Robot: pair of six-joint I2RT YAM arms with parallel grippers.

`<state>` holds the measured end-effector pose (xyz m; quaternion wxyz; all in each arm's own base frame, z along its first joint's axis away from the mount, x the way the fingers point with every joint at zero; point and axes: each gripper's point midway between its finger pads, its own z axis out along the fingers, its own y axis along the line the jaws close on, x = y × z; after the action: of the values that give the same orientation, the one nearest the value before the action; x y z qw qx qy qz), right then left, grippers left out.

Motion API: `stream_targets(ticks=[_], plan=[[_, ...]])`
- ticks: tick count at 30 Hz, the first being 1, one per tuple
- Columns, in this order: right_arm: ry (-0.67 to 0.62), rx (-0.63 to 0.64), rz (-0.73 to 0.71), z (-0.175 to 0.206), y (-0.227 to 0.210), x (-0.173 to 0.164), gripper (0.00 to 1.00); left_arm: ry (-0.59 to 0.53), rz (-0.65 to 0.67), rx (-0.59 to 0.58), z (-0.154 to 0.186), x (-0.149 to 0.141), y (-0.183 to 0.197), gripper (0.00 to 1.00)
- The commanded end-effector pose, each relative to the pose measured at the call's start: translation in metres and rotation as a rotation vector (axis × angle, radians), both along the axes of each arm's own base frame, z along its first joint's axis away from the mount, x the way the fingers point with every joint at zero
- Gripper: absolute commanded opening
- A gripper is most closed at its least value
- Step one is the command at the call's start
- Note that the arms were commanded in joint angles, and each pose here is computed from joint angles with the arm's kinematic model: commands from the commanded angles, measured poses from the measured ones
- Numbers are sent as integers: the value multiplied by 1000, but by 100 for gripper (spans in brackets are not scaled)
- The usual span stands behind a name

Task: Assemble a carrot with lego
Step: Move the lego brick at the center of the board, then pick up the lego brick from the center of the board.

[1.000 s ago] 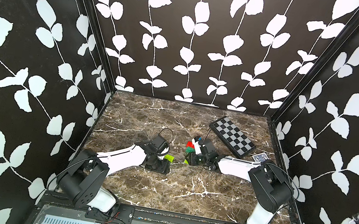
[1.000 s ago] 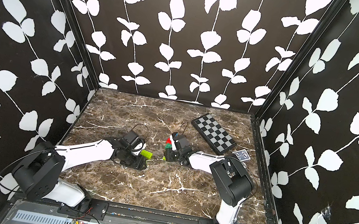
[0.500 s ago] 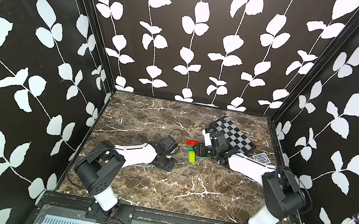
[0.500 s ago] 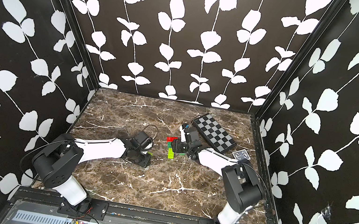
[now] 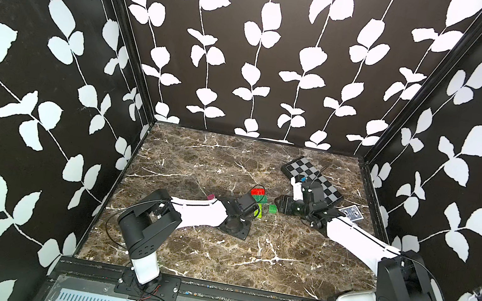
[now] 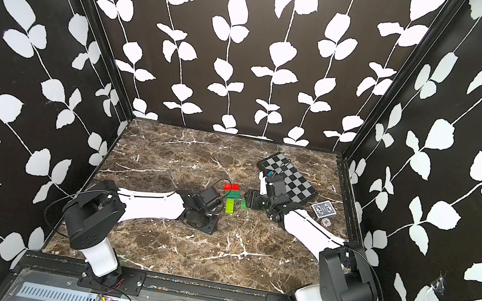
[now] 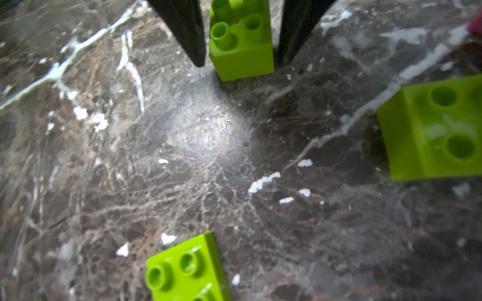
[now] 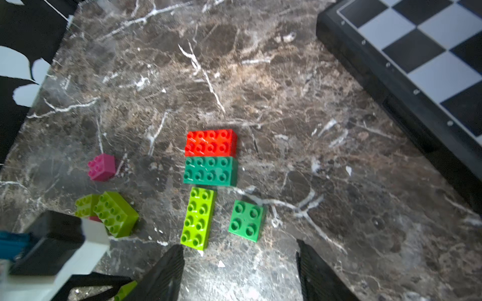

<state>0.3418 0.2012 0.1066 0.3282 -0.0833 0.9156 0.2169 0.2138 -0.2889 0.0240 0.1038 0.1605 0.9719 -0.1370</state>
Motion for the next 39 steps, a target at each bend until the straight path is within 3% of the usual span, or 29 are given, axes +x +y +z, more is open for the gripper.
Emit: stream_targets(ticks=[1, 5, 14, 24, 29, 32, 34, 39], plan=[[27, -40, -48, -17, -1, -1, 69, 18, 9, 4, 7, -3, 5, 61], [42, -118, -80, -31, 5, 0, 68, 29, -9, -61, 23, -2, 3, 67], [89, -146, -87, -59, 20, 9, 67, 195, -82, -261, 22, -24, -23, 67], [87, -156, -103, -68, 26, 23, 54, 238, -92, -277, 17, -35, -21, 66], [97, -160, -104, -73, 29, 27, 43, 223, -94, -276, 21, -32, -16, 67], [103, -176, -117, -70, 24, 25, 31, 194, -65, -257, 24, -20, -1, 67], [106, -185, -136, -59, 17, 17, 26, 151, -40, -247, 33, -8, 13, 67], [93, -201, -210, -16, 17, -33, 25, -24, 64, -220, 62, 33, 55, 68]])
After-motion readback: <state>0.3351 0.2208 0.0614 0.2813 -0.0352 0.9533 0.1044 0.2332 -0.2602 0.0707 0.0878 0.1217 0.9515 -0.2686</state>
